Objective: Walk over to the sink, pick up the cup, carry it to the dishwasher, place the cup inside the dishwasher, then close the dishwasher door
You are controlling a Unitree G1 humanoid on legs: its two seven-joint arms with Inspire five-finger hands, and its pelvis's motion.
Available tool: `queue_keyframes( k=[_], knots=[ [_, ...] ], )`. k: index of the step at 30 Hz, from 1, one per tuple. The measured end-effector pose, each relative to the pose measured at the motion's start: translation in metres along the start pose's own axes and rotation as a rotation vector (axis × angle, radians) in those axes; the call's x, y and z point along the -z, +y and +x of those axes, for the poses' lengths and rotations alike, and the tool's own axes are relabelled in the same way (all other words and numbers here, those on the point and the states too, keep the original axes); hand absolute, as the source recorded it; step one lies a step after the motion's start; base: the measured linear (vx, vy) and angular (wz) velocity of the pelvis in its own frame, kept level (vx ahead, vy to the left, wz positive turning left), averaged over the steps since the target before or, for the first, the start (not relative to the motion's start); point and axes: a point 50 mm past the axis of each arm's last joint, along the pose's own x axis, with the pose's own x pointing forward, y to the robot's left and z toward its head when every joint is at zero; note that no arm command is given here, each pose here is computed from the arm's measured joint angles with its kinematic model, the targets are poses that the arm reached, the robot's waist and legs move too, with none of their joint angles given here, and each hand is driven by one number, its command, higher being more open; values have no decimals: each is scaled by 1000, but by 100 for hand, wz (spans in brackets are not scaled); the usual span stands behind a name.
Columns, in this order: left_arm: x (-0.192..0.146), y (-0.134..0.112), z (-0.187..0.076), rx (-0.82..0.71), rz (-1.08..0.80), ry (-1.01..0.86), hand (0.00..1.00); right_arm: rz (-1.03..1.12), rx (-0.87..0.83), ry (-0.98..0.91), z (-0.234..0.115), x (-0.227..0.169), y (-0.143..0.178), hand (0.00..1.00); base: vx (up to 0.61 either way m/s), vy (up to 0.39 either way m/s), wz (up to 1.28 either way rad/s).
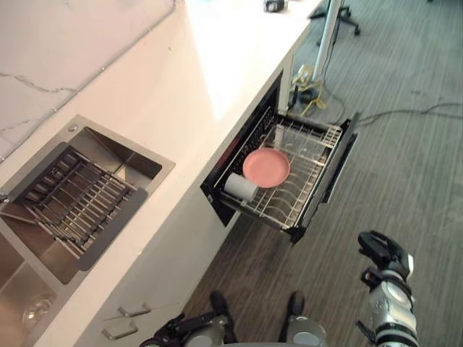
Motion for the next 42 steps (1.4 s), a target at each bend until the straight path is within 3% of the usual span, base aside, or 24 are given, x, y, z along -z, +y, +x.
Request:
queue_keyframes(
  k=[8, 21, 27, 31, 32, 42],
  knots=[
    [-23, -34, 7, 148, -53, -51, 100, -168, -90, -374, 34, -145, 36, 0, 13, 56, 15],
    [-1, -42, 5, 215, -149, 14, 100, -407, 51, -467, 36, -181, 3, 0, 14, 51, 65],
    [14, -46, 3, 257, -188, 52, 100, -497, 19, -508, 37, -216, 27, 0, 22, 3, 69],
    [15, -50, 3, 289, -192, 49, 100, -381, -28, -405, 43, -228, 44, 0, 35, -85, 38],
    [15, -50, 3, 289, -193, 44, 100, -355, -22, -388, 44, -228, 41, 100, 10, -106, 22],
    [1, -48, 0, 352, -175, -82, 100, -275, -179, -304, 45, -208, 70, 100, -72, -75, -16]
  ],
)
